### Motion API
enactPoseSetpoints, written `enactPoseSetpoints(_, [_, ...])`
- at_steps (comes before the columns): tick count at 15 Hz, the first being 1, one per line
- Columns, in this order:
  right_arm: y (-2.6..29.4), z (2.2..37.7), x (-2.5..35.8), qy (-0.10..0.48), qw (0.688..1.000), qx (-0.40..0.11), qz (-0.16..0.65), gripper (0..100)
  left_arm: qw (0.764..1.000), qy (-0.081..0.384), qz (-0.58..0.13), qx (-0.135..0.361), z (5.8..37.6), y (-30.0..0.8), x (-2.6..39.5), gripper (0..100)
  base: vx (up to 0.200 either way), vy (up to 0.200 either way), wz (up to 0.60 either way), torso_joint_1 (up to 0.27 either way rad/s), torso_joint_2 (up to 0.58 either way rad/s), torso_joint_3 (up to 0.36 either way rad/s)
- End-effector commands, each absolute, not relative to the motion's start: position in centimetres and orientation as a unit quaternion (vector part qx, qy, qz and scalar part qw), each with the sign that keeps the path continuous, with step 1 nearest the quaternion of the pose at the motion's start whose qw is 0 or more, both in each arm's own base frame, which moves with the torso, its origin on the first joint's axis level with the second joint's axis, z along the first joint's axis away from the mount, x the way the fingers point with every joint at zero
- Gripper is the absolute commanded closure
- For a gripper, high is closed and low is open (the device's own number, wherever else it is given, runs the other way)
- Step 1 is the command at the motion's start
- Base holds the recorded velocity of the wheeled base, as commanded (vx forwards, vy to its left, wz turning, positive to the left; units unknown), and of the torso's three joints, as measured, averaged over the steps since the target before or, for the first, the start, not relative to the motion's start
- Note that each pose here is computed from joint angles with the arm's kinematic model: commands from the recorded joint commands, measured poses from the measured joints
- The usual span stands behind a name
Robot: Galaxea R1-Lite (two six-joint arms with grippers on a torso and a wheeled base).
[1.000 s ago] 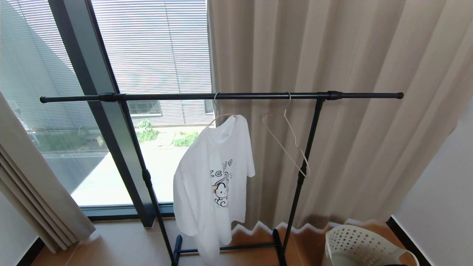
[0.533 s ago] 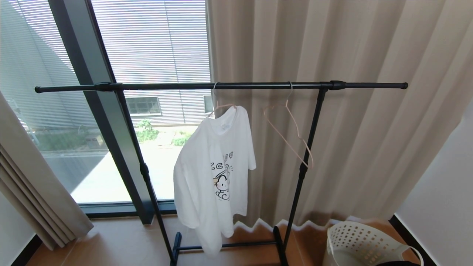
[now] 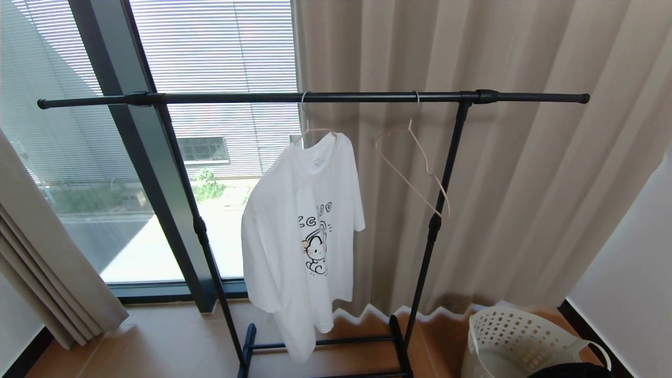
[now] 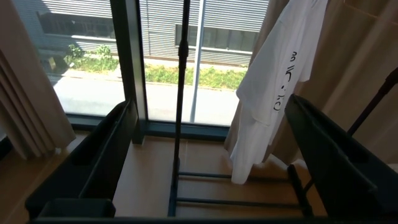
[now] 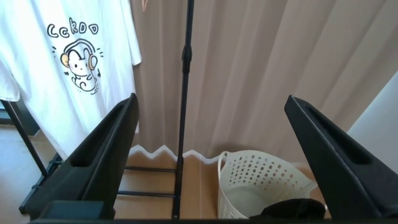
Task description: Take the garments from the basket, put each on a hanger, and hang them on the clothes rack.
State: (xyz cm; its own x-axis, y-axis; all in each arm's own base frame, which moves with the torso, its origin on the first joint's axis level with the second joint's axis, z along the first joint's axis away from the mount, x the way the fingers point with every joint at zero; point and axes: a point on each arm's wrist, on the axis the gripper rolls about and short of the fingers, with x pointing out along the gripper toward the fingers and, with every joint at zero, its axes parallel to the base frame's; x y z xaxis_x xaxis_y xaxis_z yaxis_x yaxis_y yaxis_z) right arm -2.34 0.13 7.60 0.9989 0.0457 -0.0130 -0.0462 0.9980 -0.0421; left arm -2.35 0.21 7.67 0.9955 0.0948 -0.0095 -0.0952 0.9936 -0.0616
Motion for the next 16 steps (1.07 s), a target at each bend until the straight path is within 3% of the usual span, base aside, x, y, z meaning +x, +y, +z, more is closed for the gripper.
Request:
enactPoseSetpoints(1, [0.13, 7.61, -2.33, 0.006, 0.999, -0.021, 0.023, 0, 0.998, 0.004, 0.048, -0.031, 7.68, 0.21, -2.34, 0, 0.0, 0.0, 0.0, -0.217, 0.55, 0.325])
enactPoseSetpoints(16, [0.13, 7.62, -2.33, 0.006, 0.999, -0.021, 0.023, 0, 0.998, 0.004, 0.048, -0.031, 7.68, 0.21, -2.34, 0, 0.0, 0.0, 0.0, -0.176, 0.51, 0.337])
